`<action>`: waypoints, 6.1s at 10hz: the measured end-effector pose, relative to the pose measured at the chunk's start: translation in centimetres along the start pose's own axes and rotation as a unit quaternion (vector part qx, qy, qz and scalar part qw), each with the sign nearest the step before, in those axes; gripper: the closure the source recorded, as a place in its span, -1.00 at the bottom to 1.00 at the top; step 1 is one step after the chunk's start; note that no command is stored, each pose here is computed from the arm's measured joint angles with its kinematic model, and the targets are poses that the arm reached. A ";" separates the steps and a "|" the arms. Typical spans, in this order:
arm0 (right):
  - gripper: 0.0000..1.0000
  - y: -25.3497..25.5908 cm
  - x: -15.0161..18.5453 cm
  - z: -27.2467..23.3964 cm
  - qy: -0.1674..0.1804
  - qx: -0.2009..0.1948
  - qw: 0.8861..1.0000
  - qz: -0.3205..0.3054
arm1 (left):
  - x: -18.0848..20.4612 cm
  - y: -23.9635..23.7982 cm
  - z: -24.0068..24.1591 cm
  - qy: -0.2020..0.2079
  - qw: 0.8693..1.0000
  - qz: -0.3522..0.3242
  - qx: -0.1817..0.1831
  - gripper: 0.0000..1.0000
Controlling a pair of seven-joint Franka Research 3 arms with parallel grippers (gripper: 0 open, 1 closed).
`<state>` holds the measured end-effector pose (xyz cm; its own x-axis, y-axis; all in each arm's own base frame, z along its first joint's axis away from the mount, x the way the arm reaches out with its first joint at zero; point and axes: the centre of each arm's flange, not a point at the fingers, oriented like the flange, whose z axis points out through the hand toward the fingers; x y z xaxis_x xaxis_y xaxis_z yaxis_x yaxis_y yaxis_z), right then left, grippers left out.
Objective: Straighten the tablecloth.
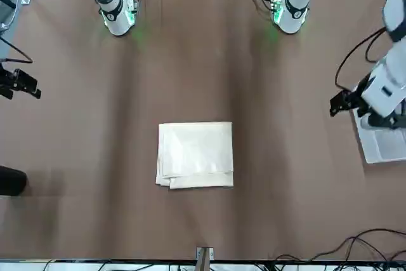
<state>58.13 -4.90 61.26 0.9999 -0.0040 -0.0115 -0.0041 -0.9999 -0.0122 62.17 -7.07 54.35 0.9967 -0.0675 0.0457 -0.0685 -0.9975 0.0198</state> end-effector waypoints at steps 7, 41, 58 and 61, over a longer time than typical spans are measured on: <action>-1.00 -10.2 6.3 8.1 0.032 0.030 0.996 -0.075 | 5.7 9.5 16.5 0.022 0.998 0.039 -0.041 -1.00; 0.97 -38.4 12.8 43.7 0.110 0.059 0.988 -0.086 | 4.4 28.8 35.8 0.063 0.991 -0.036 -0.109 0.36; 0.96 -38.4 12.8 43.7 0.111 0.059 0.988 -0.086 | -3.9 34.3 31.7 0.017 0.990 0.071 -0.123 0.93; 0.96 -38.4 12.8 43.7 0.111 0.059 0.988 -0.086 | -7.6 36.3 31.9 -0.007 0.987 0.102 -0.127 0.93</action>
<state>70.57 34.02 17.89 0.9639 0.1500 0.2201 0.1776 -0.9778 -0.1114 53.49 -43.47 22.84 0.9612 -0.2691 0.0605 -0.2754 -0.9252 0.2610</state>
